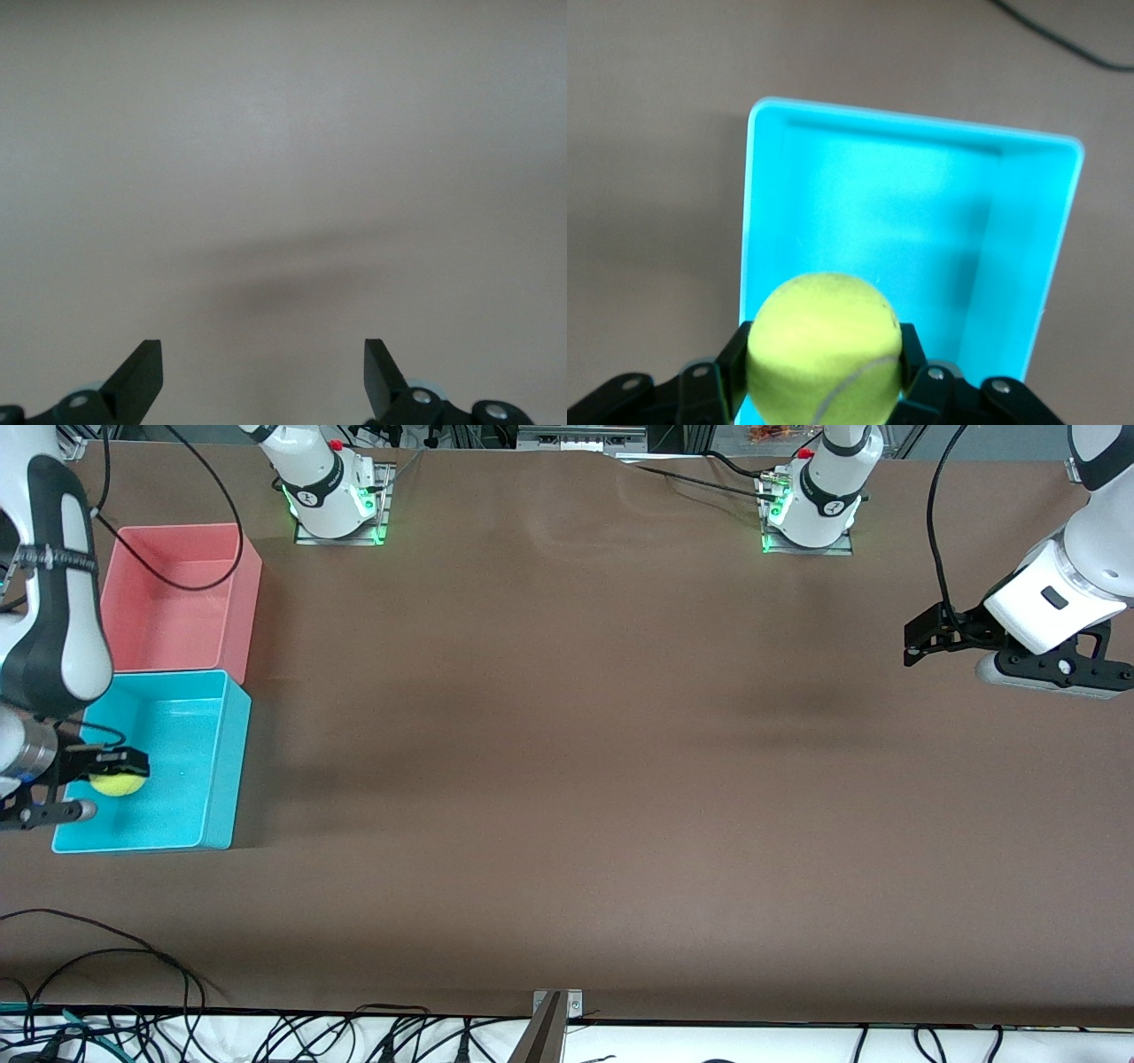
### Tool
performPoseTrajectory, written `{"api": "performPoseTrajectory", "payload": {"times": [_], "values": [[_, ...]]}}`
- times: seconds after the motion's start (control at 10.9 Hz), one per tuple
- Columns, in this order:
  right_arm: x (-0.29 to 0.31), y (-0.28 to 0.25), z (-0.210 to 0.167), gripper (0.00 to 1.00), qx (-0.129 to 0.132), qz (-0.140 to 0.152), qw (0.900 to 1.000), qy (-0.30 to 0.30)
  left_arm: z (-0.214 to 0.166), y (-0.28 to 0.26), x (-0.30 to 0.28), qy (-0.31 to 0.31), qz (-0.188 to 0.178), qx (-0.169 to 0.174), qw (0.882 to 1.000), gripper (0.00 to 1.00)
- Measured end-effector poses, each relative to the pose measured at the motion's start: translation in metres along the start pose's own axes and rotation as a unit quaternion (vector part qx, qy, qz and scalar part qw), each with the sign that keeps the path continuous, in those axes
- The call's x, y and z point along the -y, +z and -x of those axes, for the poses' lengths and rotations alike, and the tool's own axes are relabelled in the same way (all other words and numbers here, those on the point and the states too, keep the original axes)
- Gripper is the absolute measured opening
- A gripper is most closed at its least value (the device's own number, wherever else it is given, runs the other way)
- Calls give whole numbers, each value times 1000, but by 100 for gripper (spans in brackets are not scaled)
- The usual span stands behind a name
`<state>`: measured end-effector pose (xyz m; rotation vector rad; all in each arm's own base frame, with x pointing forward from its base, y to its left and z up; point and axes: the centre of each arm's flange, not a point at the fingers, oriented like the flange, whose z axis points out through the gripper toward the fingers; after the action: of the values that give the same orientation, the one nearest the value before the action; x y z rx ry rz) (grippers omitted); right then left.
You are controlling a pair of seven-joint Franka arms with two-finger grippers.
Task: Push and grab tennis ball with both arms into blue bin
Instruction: 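Lift the tennis ball with the right gripper over the cyan bin, then open the right gripper to drop the ball into the cyan bin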
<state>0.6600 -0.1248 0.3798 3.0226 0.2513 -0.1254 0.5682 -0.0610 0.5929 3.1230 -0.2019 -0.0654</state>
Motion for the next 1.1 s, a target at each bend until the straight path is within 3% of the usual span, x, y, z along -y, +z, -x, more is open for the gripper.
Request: {"api": "performPoseTrajectory", "payload": {"times": [0.18, 0.46, 0.82, 1.1], "values": [[4, 26, 48, 67, 10, -8, 1000, 9, 0, -1, 0, 0, 0, -1, 1000, 100], [-8, 76, 91, 67, 37, -18, 999, 30, 2, -4, 2, -2, 0, -4, 1000, 100], [-18, 141, 121, 67, 63, -27, 996, 49, 3, -6, 4, -3, 0, -5, 1000, 100], [-21, 177, 120, 67, 67, -25, 996, 50, 3, -7, 4, -3, 0, -6, 1000, 100]]}}
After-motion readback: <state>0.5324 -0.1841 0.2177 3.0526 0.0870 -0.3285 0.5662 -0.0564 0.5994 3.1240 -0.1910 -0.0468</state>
